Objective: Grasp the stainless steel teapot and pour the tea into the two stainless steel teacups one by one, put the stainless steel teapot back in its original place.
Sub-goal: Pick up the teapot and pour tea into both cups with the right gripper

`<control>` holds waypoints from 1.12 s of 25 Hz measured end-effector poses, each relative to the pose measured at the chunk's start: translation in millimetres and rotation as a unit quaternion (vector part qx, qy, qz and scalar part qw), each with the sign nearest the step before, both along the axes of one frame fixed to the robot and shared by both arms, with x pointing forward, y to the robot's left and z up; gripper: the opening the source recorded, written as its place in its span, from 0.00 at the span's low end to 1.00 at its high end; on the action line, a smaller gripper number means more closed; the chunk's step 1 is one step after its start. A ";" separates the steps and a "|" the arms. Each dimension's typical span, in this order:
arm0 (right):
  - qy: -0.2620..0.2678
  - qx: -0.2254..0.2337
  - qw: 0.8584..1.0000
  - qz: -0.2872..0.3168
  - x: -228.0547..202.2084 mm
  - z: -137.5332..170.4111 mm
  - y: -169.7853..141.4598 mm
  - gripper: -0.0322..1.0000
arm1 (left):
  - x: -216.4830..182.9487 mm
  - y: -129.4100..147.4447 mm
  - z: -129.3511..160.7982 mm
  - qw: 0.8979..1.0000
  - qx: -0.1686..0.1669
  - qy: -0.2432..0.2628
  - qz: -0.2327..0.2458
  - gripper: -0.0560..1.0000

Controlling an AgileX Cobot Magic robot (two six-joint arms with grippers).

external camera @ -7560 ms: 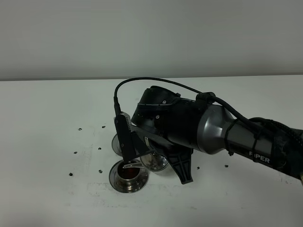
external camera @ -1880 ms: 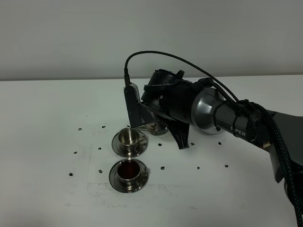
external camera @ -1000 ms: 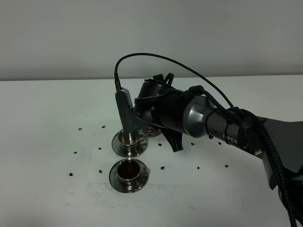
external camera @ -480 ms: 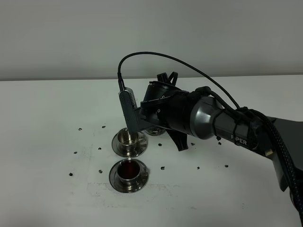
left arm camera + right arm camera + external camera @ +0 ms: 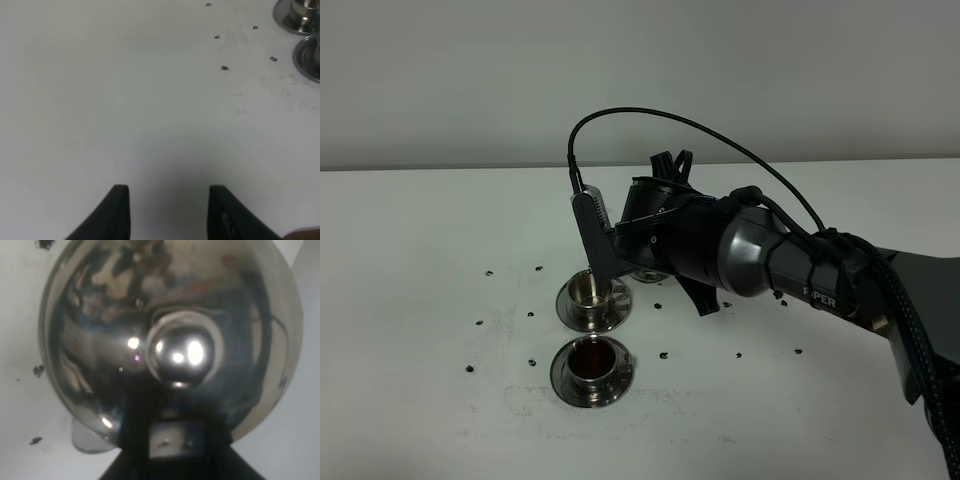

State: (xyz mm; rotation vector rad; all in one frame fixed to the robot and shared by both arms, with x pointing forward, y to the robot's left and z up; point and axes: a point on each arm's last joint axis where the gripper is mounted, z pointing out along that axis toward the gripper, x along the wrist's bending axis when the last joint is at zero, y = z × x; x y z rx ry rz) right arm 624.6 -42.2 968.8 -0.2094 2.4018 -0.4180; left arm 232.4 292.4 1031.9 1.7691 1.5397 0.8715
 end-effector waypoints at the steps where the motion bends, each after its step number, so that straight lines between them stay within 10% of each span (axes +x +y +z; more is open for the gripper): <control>1: 0.002 -0.001 1.000 0.000 0.3 -2.2 0.3 0.21 | 0.0 0.0 0.0 1.000 0.000 0.000 0.000 0.42; 28: -0.005 -0.047 0.999 0.025 0.9 -10.2 -3.8 0.21 | 0.0 0.0 0.0 1.000 0.000 0.000 0.000 0.42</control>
